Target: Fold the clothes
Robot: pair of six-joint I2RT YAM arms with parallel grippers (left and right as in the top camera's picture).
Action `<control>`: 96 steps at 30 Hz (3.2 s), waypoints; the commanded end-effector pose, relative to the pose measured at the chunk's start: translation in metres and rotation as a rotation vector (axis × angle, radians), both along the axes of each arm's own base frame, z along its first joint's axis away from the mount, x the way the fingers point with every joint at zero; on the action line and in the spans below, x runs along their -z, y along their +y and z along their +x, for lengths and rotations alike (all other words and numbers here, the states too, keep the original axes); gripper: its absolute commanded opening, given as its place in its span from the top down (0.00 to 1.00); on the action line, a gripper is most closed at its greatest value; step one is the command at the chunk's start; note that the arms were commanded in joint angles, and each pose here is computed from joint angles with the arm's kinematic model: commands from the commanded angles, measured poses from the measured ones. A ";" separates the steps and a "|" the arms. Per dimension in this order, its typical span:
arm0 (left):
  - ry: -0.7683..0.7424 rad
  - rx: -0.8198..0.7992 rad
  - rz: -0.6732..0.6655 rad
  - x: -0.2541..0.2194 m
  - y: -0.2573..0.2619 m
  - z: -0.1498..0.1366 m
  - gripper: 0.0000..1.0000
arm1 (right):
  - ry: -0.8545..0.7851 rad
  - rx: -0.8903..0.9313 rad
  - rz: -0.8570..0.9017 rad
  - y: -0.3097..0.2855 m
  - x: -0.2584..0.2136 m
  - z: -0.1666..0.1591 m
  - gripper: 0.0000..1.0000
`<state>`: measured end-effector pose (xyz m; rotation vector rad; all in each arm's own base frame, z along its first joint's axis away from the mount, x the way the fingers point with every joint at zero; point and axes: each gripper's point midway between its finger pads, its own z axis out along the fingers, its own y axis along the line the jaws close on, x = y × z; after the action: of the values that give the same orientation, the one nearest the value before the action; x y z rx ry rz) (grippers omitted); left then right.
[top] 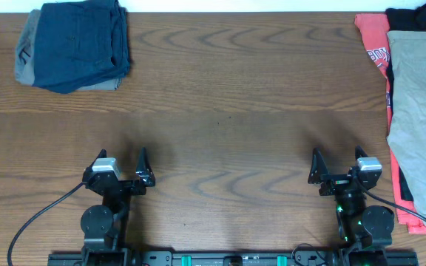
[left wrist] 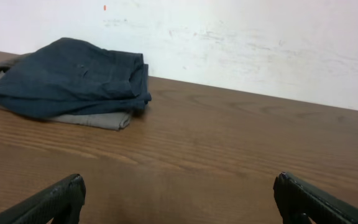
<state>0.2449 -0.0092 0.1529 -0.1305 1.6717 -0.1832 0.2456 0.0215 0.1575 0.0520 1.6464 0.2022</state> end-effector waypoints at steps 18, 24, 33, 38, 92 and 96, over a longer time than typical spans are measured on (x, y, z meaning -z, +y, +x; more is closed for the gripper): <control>0.045 0.010 0.006 0.015 -0.002 -0.001 0.02 | 0.002 0.013 0.013 -0.002 0.001 0.000 0.01; 0.045 0.010 0.006 0.015 -0.002 -0.001 0.02 | 0.002 0.013 0.013 -0.002 0.001 0.000 0.01; 0.045 0.010 0.006 0.015 -0.002 -0.001 0.02 | 0.002 0.013 0.013 -0.002 0.001 0.000 0.01; 0.045 0.010 0.006 0.015 -0.002 -0.001 0.02 | 0.002 0.013 0.013 -0.002 0.001 0.000 0.01; 0.045 0.010 0.006 0.015 -0.002 -0.001 0.02 | -0.371 -0.242 0.400 0.030 -0.151 -0.023 0.01; 0.045 0.011 0.006 0.015 -0.002 -0.001 0.02 | -0.350 -0.219 0.278 0.031 -0.181 -0.006 0.01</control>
<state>0.2449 -0.0092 0.1528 -0.1305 1.6721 -0.1832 0.2325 0.0563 0.3162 0.1094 1.2729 0.7084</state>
